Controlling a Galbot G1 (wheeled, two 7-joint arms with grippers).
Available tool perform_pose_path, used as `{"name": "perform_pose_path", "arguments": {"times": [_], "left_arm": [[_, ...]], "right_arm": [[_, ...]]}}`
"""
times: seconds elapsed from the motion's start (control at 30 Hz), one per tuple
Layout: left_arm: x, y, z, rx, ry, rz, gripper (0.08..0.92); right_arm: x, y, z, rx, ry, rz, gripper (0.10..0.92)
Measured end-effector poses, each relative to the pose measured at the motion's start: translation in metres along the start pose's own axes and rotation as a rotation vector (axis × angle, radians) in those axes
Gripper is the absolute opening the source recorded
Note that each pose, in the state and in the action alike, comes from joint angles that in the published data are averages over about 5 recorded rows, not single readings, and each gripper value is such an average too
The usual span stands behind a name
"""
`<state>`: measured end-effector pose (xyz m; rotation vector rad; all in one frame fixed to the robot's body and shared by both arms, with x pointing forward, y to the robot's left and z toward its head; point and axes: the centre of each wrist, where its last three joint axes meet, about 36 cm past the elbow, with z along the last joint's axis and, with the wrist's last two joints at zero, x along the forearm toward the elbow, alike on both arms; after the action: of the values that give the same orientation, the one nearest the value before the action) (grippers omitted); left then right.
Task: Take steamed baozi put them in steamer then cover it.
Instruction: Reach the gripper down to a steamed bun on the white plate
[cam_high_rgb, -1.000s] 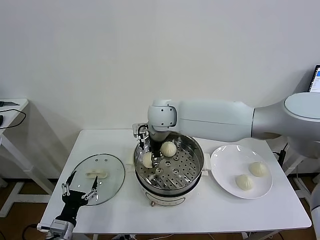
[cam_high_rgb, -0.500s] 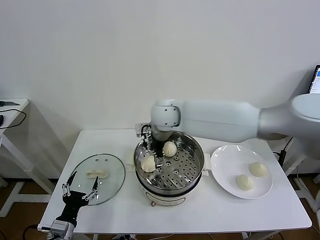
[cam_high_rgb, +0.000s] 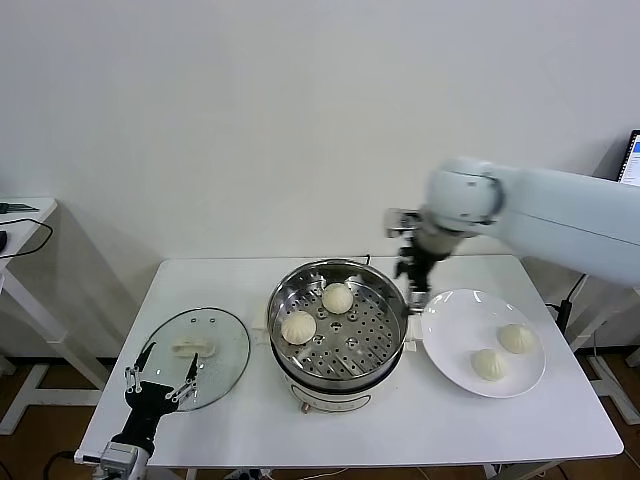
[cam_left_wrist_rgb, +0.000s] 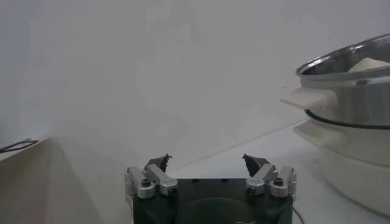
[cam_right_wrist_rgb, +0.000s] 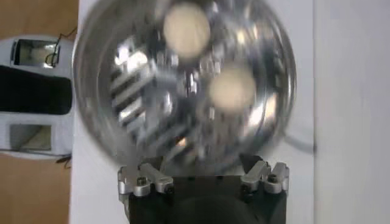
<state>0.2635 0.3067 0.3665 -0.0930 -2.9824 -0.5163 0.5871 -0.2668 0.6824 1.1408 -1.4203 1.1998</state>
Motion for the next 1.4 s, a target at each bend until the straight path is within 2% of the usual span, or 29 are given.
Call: {"name": "perform_pose_path", "arguments": {"times": [0.27,0.6,0.97,1.4], "left_arm": [[0.002,-0.002,0.001,0.005,0.005,0.0,0.823],[0.003,-0.005,0.004,0.009,0.014,-0.004,0.823],[0.003,-0.007,0.006,0.013,0.021,-0.01,0.823],[0.003,-0.008,0.009,0.009,0.025,-0.006,0.823]], "right_arm": [[-0.032,0.004,0.088,0.033,0.039,-0.002,0.823],[-0.09,0.005,0.149,0.112,0.071,-0.03,0.823],[-0.147,0.01,0.175,0.118,0.07,-0.066,0.823],[-0.184,0.016,0.179,0.094,0.055,-0.065,0.823]]}}
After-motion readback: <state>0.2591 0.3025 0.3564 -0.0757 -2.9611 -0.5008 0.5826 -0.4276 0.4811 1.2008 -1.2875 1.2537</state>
